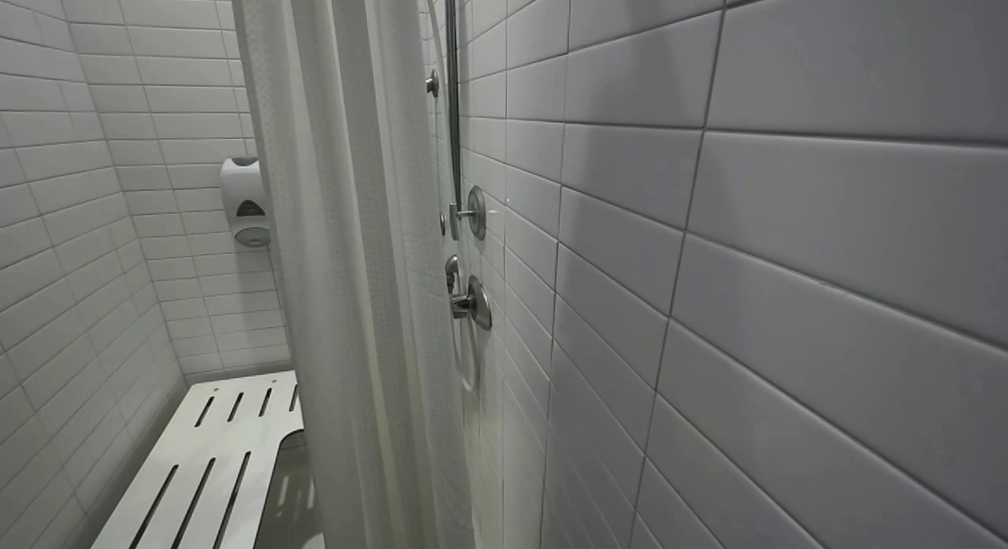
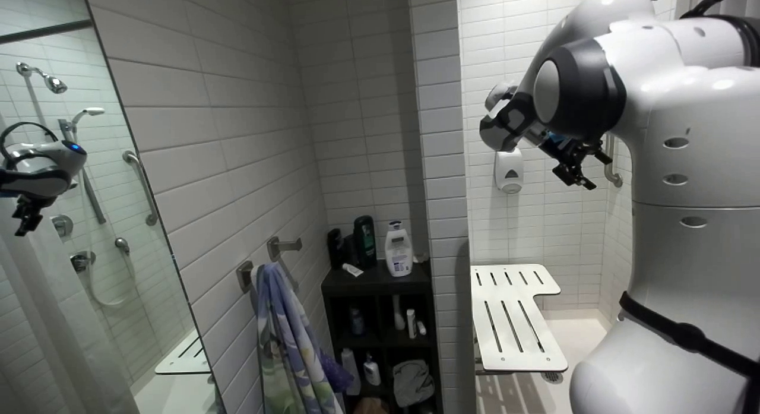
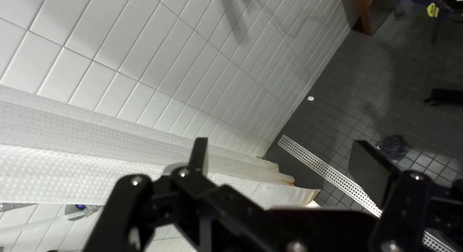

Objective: Close the curtain railing

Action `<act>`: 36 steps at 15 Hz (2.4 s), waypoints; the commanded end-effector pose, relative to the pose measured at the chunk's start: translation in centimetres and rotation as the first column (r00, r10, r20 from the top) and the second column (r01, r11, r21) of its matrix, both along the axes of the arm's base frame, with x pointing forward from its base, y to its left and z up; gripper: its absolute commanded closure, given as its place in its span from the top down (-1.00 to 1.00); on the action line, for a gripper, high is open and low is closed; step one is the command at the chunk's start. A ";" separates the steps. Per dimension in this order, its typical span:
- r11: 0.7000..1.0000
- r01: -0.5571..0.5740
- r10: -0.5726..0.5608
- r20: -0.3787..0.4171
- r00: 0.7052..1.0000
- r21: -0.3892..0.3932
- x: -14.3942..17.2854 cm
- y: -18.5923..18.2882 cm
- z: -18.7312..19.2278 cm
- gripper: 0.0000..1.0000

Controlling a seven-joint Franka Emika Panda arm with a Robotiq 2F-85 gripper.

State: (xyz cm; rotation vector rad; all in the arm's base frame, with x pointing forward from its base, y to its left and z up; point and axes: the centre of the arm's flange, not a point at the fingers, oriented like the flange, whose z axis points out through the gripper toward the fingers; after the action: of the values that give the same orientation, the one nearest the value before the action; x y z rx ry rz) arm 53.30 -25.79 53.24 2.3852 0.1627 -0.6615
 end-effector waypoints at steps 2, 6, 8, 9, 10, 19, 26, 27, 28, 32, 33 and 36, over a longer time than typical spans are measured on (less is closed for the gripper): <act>1.000 -0.001 0.001 0.001 1.000 -0.001 0.1 0.2 0.2 1.00; 0.999 -0.032 0.030 -0.064 0.997 -0.027 0.7 -1.0 0.0 1.00; 0.993 -0.093 0.083 -0.128 0.988 -0.073 1.0 -2.1 0.0 1.00; 0.987 -0.139 0.125 -0.167 0.978 -0.077 1.2 -2.9 0.1 1.00; 0.980 -0.175 0.152 -0.207 0.966 -0.095 1.3 -3.9 0.2 1.00; 0.951 -0.308 0.280 -0.353 0.893 -0.026 2.5 -13.7 0.4 1.00; 0.950 -0.312 0.289 -0.426 0.858 0.016 4.5 -20.3 0.7 1.00; 0.952 -0.305 0.282 -0.429 0.858 0.014 4.8 -21.0 0.8 1.00; 0.956 -0.294 0.269 -0.431 0.862 0.009 5.1 -21.7 0.7 1.00; 0.969 -0.248 0.219 -0.410 0.885 -0.017 5.9 -23.2 1.1 1.00; 0.962 -0.274 0.242 -0.421 0.874 -0.014 3.4 -21.5 -0.6 1.00; 0.966 -0.258 0.226 -0.413 0.882 -0.024 3.9 -21.9 -0.5 1.00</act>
State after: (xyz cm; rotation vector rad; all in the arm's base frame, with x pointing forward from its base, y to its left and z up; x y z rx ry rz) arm 57.23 -47.72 52.78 2.0758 0.5938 -1.0160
